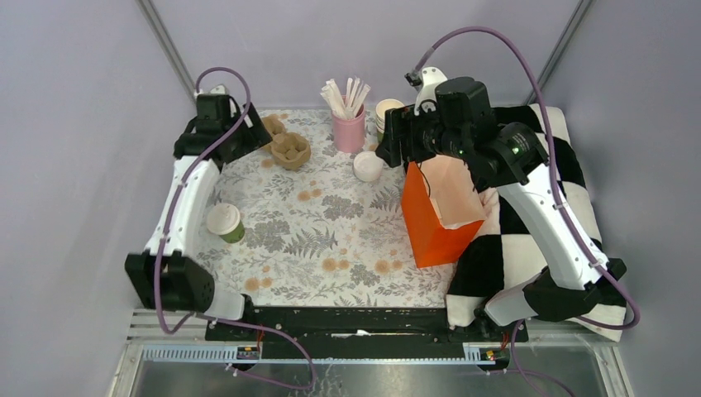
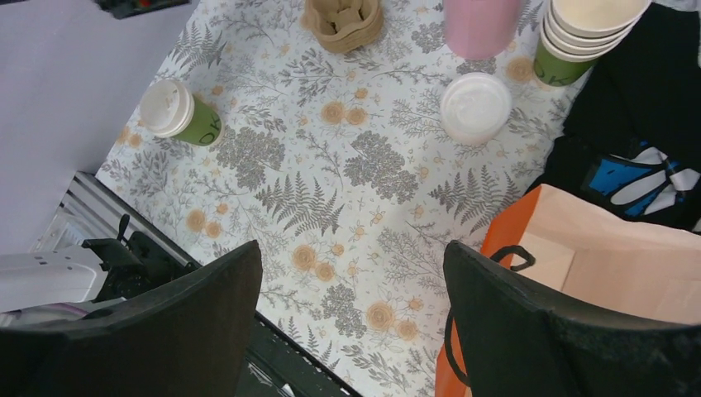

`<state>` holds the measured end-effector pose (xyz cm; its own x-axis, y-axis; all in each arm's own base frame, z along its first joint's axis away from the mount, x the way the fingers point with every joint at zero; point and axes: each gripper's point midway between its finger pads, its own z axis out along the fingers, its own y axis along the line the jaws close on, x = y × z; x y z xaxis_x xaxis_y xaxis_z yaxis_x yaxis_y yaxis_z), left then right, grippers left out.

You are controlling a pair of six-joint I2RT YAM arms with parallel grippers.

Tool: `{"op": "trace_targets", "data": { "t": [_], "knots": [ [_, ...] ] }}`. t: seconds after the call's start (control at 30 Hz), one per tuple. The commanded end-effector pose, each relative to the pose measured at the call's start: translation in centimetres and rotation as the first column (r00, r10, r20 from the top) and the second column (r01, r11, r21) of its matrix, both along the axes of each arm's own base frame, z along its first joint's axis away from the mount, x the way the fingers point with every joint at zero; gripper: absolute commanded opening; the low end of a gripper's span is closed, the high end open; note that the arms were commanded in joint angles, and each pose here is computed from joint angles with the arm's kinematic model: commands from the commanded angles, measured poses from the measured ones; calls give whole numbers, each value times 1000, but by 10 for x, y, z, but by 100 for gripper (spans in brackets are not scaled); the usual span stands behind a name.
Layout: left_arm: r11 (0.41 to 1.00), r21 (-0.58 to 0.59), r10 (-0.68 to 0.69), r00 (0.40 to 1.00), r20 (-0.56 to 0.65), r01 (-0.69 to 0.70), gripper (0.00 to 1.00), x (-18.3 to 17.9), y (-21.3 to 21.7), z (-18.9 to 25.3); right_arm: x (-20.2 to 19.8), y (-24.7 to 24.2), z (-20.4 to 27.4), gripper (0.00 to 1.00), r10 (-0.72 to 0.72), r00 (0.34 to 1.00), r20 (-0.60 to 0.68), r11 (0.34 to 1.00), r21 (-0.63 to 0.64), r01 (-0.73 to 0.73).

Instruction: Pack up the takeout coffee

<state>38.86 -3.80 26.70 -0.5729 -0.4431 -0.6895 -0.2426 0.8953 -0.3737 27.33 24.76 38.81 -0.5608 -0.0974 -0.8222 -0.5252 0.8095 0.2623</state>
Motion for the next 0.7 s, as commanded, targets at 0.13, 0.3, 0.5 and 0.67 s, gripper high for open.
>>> {"op": "trace_targets", "data": {
  "t": [0.13,0.3,0.5,0.67],
  "knots": [
    [995,-101,-25,999,-27,22,72,69,-22,-49,-2,-30,24,87,-86,994,67,995,-42,89],
    [997,-7,75,992,-101,-76,63,92,-3,-89,-3,-47,29,88,-139,986,94,987,-72,146],
    [996,32,91,985,-148,-87,58,111,2,-118,-5,-65,33,89,-192,973,131,975,-91,205],
    [996,36,89,983,-163,-84,56,126,0,-131,-7,-74,33,90,-218,964,154,967,-102,235]
  ]
}}
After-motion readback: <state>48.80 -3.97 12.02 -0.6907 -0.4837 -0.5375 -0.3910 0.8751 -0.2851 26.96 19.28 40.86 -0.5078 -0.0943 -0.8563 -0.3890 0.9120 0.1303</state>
